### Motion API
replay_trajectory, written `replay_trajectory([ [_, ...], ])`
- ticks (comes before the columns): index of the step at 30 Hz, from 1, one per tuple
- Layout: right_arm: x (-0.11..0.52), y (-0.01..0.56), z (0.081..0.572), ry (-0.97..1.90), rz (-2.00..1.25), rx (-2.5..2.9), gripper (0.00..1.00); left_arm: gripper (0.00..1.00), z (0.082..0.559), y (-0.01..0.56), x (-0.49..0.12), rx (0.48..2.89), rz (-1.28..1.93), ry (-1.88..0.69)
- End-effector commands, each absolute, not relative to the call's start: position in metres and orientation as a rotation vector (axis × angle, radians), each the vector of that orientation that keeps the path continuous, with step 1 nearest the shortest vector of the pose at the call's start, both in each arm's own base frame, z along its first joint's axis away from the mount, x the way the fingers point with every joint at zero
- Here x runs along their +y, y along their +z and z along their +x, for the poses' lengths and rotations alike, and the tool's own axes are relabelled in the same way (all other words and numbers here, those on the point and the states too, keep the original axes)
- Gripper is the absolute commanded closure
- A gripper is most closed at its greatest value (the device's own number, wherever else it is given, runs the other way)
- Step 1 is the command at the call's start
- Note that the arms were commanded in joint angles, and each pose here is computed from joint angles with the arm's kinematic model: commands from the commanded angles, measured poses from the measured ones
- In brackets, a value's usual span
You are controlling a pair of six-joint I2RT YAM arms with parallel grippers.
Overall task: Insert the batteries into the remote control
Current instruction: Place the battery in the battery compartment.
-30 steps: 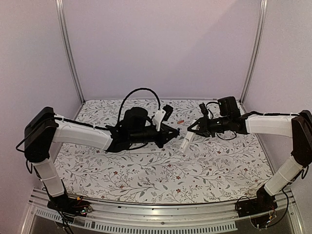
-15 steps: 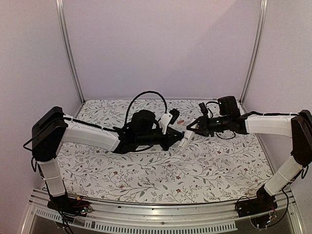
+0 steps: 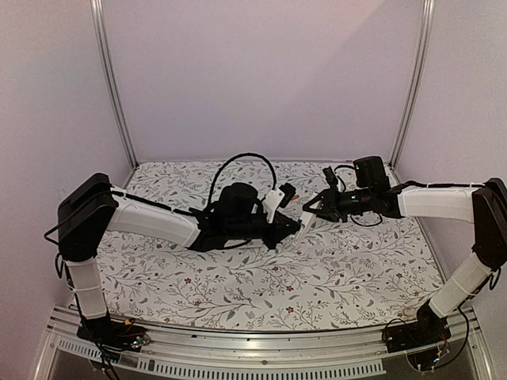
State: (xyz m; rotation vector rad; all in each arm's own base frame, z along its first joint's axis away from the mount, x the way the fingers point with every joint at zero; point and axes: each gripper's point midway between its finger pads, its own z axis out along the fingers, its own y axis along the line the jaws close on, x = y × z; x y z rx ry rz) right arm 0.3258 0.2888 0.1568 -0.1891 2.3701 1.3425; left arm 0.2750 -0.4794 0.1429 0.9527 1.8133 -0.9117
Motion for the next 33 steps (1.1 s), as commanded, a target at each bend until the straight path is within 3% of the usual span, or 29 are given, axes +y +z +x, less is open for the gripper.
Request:
replay_trajectory([
  [1, 0.296, 0.170, 0.328, 1.389, -0.220, 2.328, 1.00, 1.00, 0.270, 0.132, -0.483, 1.833, 0.987, -0.893],
  [33, 0.297, 0.176, 0.329, 1.398, -0.221, 2.308, 1.00, 0.88, 0.268, 0.110, -0.471, 1.876, 1.036, -0.796],
])
